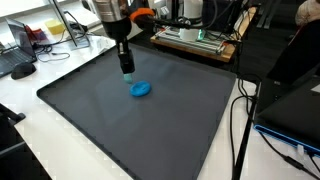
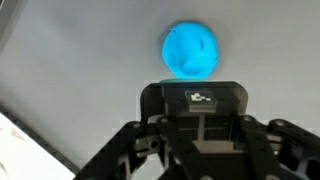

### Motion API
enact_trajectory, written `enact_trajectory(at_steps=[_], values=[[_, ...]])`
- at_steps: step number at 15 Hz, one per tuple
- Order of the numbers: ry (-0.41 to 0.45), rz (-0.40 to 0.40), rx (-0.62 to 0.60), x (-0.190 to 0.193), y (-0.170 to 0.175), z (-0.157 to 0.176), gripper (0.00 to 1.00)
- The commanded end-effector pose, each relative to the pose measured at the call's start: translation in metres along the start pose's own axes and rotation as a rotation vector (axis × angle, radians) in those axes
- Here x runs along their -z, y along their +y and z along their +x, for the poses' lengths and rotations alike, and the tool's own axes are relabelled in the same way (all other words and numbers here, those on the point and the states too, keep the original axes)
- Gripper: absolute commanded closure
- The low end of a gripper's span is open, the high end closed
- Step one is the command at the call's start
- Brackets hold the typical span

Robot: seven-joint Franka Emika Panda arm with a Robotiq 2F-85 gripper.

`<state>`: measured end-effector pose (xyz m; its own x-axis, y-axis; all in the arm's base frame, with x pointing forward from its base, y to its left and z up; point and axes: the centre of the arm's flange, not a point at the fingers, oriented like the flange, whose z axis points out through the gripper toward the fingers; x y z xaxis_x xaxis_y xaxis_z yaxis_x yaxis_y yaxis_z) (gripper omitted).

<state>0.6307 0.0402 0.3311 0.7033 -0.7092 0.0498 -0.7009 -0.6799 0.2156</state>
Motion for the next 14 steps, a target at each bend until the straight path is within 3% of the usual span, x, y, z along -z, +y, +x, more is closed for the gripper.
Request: enact_trajectory(at_steps=[1, 6, 8, 9, 14], values=[[0.063, -0.079, 0.053, 0.008, -0.015, -0.019, 0.78], [0.137, -0.137, 0.145, 0.002, -0.037, -0.051, 0.78], [0.178, -0.126, 0.183, -0.002, -0.048, -0.065, 0.78], [0.134, -0.122, 0.170, 0.000, -0.041, -0.055, 0.53], [0.149, -0.127, 0.193, -0.004, -0.050, -0.065, 0.53]])
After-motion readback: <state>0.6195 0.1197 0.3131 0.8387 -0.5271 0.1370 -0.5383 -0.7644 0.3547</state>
